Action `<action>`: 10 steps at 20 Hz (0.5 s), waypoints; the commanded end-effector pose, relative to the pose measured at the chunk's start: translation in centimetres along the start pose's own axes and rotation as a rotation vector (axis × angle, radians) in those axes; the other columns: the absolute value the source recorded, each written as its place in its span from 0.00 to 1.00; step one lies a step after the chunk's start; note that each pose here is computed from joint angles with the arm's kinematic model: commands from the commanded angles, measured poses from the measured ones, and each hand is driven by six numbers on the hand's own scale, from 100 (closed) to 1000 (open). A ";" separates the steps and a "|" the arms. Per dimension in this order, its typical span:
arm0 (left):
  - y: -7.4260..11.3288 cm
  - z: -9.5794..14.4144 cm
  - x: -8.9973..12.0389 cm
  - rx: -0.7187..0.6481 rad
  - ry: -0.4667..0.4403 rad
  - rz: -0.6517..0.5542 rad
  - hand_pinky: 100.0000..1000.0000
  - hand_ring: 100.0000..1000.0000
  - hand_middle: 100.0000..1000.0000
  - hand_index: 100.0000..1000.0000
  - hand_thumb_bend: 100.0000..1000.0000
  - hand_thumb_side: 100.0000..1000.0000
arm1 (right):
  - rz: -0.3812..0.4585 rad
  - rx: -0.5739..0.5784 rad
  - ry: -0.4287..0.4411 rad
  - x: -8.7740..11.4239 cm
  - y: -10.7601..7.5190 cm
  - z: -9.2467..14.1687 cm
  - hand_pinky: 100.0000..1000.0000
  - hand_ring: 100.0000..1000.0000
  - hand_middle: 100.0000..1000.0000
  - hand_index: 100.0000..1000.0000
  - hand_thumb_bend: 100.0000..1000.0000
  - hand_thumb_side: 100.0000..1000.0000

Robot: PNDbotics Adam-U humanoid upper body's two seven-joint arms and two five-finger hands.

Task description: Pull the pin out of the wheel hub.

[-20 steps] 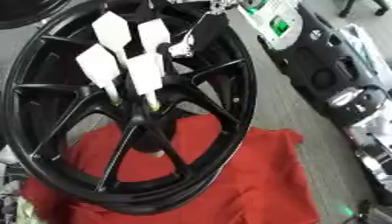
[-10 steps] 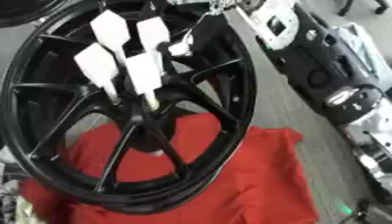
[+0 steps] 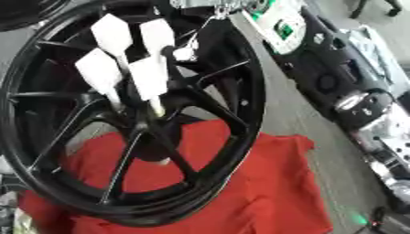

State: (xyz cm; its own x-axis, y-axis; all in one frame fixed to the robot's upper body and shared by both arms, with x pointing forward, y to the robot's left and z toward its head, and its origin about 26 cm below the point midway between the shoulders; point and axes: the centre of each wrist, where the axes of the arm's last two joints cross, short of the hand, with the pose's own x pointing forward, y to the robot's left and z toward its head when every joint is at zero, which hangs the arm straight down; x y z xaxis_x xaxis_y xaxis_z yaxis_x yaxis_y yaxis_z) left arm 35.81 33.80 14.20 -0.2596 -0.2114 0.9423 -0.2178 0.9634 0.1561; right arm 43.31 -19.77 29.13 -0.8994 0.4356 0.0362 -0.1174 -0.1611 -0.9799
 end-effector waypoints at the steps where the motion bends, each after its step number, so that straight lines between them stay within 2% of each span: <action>1: 0.7 -0.3 0.8 0.000 -0.025 -0.022 0.68 0.72 0.69 0.68 0.05 0.84 | 0.038 0.040 -0.032 0.0 -1.0 0.6 0.87 0.73 0.62 0.79 0.00 0.33; 7: 0.7 -0.2 0.7 0.000 -0.022 -0.024 0.68 0.72 0.69 0.68 0.05 0.84 | -0.017 0.030 -0.032 0.2 -1.1 0.6 0.86 0.72 0.52 0.70 0.00 0.28; 10: 0.7 -0.2 0.7 0.001 -0.022 -0.025 0.68 0.72 0.69 0.68 0.05 0.84 | -0.043 0.021 -0.032 0.3 -1.2 0.6 0.85 0.70 0.44 0.61 0.00 0.24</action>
State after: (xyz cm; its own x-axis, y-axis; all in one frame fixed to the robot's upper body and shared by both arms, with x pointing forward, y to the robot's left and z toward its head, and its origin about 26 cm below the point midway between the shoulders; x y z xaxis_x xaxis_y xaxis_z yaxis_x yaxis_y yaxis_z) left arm 35.72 33.86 14.02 -0.2546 -0.2118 0.9436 -0.2174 0.9633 0.1576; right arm 43.24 -19.70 29.19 -0.8953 0.4307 0.1139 -0.1906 -0.1393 -0.9717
